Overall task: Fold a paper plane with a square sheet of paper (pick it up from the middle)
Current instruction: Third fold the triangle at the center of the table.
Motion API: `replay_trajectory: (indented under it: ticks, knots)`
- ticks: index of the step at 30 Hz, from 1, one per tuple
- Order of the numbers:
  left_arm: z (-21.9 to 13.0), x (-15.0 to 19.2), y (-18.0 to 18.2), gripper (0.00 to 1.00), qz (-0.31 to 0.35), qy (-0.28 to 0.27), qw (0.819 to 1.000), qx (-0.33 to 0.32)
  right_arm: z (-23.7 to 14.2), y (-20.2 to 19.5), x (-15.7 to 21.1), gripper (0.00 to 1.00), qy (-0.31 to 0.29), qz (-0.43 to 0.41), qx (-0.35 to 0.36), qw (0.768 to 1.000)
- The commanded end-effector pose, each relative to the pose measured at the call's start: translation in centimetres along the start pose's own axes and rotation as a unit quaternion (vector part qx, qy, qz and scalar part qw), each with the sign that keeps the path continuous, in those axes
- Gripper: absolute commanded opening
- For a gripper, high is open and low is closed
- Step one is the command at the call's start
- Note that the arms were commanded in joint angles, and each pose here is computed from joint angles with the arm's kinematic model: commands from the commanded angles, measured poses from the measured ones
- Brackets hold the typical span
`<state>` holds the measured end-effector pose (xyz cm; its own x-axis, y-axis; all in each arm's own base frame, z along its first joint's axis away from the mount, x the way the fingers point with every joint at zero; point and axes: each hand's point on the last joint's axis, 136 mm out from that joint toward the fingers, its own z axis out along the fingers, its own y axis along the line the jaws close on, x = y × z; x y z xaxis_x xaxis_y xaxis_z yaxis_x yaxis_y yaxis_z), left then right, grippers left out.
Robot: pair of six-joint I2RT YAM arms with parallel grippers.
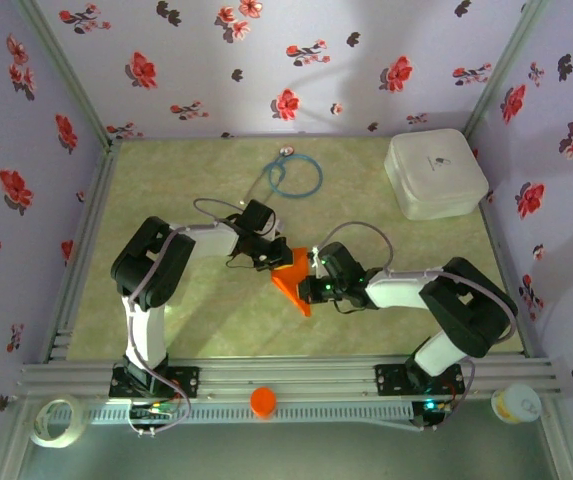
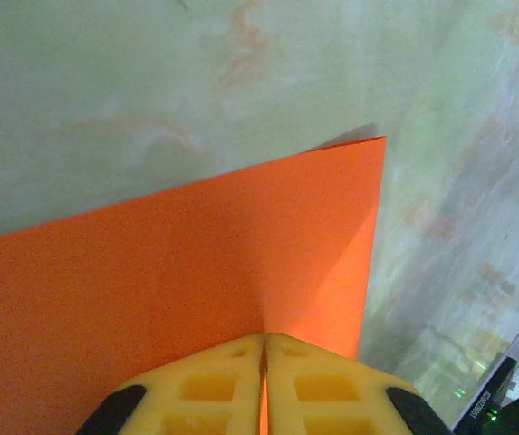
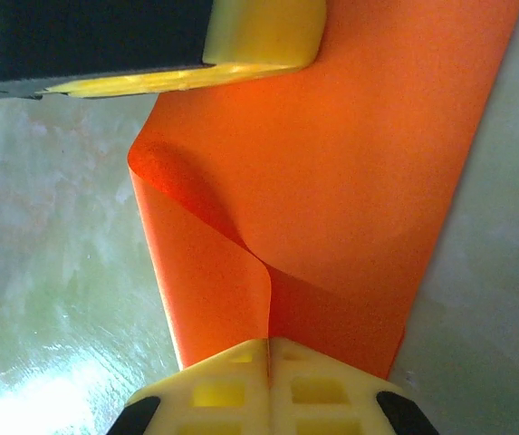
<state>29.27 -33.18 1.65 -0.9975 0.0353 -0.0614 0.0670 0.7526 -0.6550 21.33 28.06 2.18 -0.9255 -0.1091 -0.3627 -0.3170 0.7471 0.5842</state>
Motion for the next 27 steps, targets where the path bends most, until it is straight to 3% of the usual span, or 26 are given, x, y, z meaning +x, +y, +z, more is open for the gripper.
replay_trajectory:
  ticks: [1,27]
  knots:
    - [0.93,1.61,3.04,0.10,-0.021,0.019,0.998,-0.047,-0.61,0.14,-0.93,0.03,-0.010,-0.011,0.011,1.000]
    - [0.68,1.42,2.62,0.10,-0.016,0.020,0.999,-0.046,-0.48,-0.36,-1.65,0.04,0.001,-0.032,0.042,0.999]
